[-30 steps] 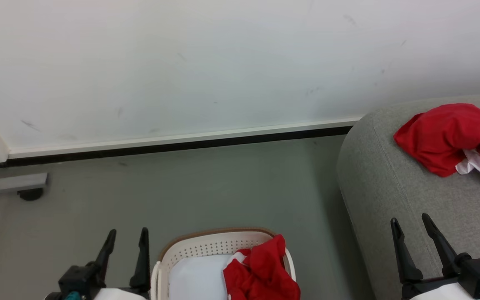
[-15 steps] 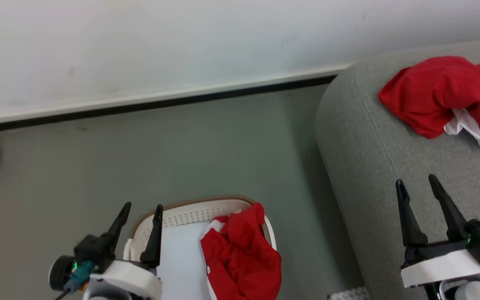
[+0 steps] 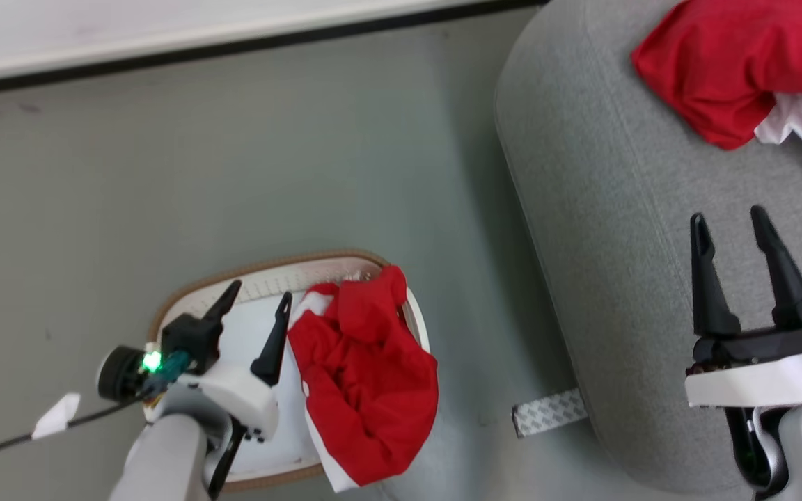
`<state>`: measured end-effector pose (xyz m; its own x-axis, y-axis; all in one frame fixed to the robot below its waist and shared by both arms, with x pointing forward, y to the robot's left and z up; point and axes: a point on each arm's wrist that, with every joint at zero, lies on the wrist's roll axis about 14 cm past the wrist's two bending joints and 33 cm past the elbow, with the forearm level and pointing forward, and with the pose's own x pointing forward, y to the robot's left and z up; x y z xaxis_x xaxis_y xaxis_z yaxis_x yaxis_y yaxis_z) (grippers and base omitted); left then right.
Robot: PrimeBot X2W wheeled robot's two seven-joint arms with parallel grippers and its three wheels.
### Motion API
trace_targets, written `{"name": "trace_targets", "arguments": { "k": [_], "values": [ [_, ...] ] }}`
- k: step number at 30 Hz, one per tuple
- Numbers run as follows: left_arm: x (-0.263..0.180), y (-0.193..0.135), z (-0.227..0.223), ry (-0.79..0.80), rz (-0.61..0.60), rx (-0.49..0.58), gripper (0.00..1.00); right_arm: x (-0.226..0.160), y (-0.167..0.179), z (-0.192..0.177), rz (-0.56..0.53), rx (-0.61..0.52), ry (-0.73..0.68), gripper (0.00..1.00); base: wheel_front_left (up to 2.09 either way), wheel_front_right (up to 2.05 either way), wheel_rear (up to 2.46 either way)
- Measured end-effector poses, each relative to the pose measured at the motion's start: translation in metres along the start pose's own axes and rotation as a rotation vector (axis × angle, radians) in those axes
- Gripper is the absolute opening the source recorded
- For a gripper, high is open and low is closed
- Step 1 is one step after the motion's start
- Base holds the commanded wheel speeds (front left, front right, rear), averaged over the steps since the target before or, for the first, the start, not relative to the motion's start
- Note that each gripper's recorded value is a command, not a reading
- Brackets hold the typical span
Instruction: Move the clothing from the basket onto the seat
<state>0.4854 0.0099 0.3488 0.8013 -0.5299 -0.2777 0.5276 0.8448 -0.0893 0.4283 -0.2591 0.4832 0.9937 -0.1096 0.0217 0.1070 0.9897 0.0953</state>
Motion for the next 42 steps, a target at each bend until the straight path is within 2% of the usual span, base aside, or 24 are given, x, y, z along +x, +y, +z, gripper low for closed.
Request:
{"name": "trace_targets", "arguments": {
  "k": [8, 15, 21, 31, 42],
  "values": [
    [0.04, -0.011, -0.057, 0.165, -0.088, 0.004, 1.0, 0.025, -0.014, -0.016, -0.034, -0.034, 0.021, 1.0, 0.0, 0.0, 0.0],
    [0.05, -0.032, -0.127, 0.41, -0.167, -0.03, 1.0, 0.038, -0.02, -0.031, -0.053, -0.052, 0.04, 1.0, 0.0, 0.0, 0.0],
    [0.042, -0.059, -0.172, 0.617, -0.25, -0.063, 1.0, 0.037, -0.027, -0.039, -0.081, -0.06, 0.061, 1.0, 0.0, 0.0, 0.0],
    [0.023, -0.058, -0.228, 0.916, -0.286, -0.048, 1.0, 0.033, -0.034, -0.051, -0.107, -0.071, 0.097, 1.0, 0.0, 0.0, 0.0],
    [0.007, -0.06, -0.269, 1.14, -0.342, 0.015, 1.0, 0.033, -0.04, -0.061, -0.123, -0.066, 0.126, 1.0, 0.0, 0.0, 0.0]
  ]
}}
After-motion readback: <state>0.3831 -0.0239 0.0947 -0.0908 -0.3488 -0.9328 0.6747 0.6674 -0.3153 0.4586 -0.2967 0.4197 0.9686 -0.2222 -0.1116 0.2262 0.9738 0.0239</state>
